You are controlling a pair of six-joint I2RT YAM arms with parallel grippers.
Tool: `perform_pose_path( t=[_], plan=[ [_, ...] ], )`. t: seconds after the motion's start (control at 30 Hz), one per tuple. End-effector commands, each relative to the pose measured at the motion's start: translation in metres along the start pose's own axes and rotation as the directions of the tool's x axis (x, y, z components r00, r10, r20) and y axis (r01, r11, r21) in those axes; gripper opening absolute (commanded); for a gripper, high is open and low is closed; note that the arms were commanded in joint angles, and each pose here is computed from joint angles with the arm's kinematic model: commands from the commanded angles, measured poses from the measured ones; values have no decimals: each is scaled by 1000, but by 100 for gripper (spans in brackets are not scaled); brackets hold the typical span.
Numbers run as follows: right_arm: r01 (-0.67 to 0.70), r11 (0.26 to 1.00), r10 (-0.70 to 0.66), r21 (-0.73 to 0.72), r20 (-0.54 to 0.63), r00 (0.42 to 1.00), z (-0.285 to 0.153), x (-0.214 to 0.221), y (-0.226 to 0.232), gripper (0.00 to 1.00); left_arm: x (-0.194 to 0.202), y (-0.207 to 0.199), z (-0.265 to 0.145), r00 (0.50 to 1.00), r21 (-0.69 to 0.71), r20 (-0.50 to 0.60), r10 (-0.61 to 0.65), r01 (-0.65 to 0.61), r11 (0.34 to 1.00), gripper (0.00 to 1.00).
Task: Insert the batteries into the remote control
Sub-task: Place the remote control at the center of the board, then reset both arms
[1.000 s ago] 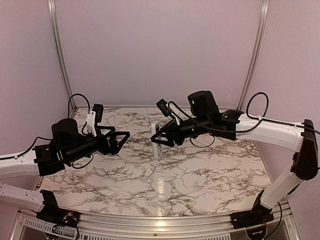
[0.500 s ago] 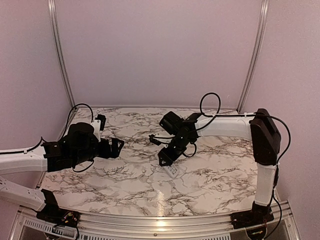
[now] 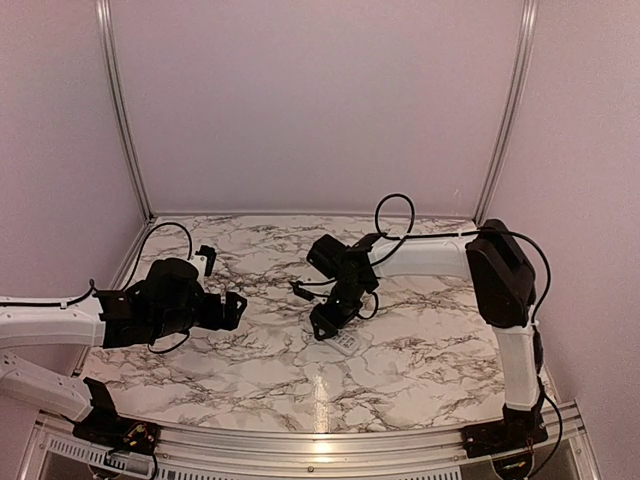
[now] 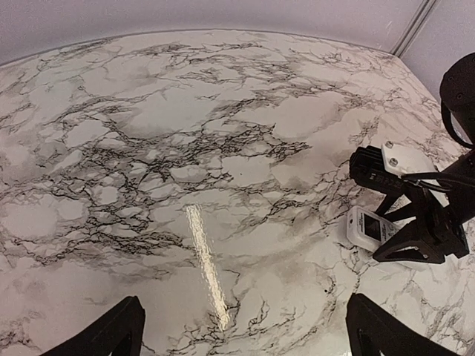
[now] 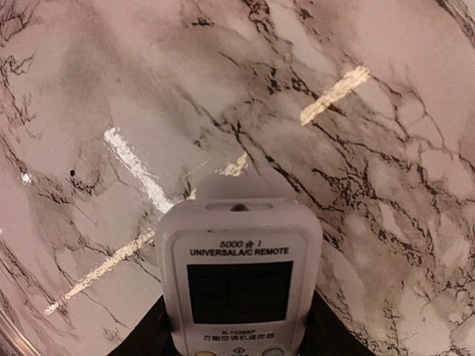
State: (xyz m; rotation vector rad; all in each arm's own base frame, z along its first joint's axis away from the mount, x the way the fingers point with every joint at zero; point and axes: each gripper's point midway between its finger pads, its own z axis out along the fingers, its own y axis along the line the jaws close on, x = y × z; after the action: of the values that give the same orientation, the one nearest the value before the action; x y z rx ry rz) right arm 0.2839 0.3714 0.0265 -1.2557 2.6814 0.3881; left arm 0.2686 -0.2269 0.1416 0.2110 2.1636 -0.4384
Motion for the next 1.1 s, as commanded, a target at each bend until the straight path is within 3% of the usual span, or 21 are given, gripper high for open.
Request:
perform_pose_path(
  t=[0.0, 0.13, 0.23, 0.3, 0.47, 0.63, 0.93, 1.07],
  plan=[
    [-24, 999, 25, 33, -37, 999, 14, 5, -6, 44, 5, 2, 1, 1000, 9, 0, -5, 5, 1000, 99],
    [-25, 1000, 25, 7, -10, 1000, 8, -1, 0, 60, 6, -3, 2, 1000, 36, -15, 4, -3, 999, 99],
    [-26, 999, 27, -18, 44, 999, -7, -9, 6, 87, 2, -9, 1, 1000, 65, -22, 2, -1, 998, 99],
    [-24, 999, 27, -41, 94, 995, -20, -16, 11, 97, -1, -11, 1, 1000, 75, -25, 2, 0, 997, 99],
    [-18, 996, 39, -88, 239, 970, -64, -33, 13, 99, -23, -13, -4, 1000, 66, -11, 14, -13, 998, 99],
    [-33, 982, 106, -183, 403, 909, -114, -39, -3, 99, -58, -16, -5, 999, 45, -14, 35, -35, 998, 99],
    [-99, 970, 224, -221, 664, 714, -199, -13, -69, 99, -100, -3, 11, 1000, 46, -22, 3, -2, 999, 99],
    [-188, 944, 329, -273, 716, 615, -199, 21, -102, 99, -84, 8, 31, 997, 39, -82, -17, 20, 999, 99]
  ],
)
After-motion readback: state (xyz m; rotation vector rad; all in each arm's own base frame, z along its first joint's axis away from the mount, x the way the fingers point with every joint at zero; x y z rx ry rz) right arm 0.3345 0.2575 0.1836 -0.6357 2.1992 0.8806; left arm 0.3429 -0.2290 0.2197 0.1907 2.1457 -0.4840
